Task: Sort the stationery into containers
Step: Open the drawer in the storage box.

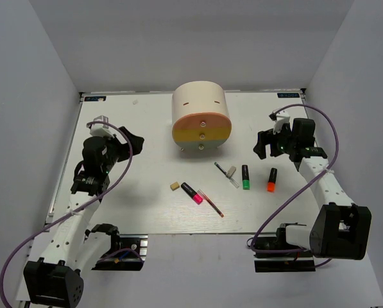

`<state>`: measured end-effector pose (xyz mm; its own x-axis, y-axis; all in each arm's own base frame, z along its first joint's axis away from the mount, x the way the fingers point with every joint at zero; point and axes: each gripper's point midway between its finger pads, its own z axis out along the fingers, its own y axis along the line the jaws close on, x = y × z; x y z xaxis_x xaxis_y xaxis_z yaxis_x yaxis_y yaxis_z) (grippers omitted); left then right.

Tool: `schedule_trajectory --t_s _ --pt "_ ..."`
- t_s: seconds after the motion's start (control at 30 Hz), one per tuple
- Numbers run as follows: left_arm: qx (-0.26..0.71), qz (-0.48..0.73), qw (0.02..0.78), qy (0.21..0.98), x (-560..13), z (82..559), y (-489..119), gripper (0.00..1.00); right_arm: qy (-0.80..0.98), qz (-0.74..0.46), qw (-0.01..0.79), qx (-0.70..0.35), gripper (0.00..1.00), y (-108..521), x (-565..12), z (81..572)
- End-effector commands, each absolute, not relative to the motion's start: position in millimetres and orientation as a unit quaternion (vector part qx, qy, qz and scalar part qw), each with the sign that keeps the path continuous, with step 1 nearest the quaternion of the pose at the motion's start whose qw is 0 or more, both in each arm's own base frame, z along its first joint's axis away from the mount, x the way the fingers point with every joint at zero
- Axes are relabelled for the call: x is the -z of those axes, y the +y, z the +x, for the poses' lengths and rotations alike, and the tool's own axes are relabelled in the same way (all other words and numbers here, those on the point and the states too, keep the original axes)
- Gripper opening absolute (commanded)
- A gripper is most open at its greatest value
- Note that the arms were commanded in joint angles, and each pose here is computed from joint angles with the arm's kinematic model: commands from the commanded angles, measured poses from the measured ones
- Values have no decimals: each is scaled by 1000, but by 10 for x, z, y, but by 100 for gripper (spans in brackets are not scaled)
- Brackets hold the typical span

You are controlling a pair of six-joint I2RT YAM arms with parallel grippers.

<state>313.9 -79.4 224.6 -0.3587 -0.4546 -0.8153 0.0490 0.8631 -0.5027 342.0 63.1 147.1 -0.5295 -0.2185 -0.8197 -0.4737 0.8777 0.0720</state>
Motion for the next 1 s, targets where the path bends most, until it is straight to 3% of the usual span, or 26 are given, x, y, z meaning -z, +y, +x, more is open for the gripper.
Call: schedule_trajectory --t_s 0.0,0.3,0.4,0.43,0.53,0.6,0.67,0.77,0.8,0.97 --pt "257 -96 545 793 -2270 3108 -937 100 851 -225 446 -159 90 701 -1541 3374" --pt "262 -113 512 810 -2039 3067 -960 100 808 -312 435 -245 90 1029 -1607 3141" --pt "262 -119 503 815 -1991 3062 -962 100 798 -317 426 -286 57 1155 -1668 3084" --pt "263 -118 493 821 -1910 3047 -978 97 792 -314 425 -307 40 1219 -1736 3061" --pt "270 -113 475 830 -1814 3003 -1018 85 785 -300 410 -354 24 1418 -1824 3012" --pt "271 -114 454 841 -1635 2948 -1037 70 782 -291 397 -382 29 1560 -1890 2997" --pt "277 -111 435 850 -1498 2893 -1070 64 773 -303 393 -396 42 1728 -1927 2980" --pt "284 -114 409 860 -1376 2885 -1117 68 776 -274 385 -418 58 1926 -2001 3019" --pt "283 -115 404 862 -1341 2887 -1118 75 783 -252 372 -431 60 1985 -2010 3031" --pt "283 -113 383 872 -1253 2884 -1160 80 767 -217 358 -486 66 2369 -2294 3159"
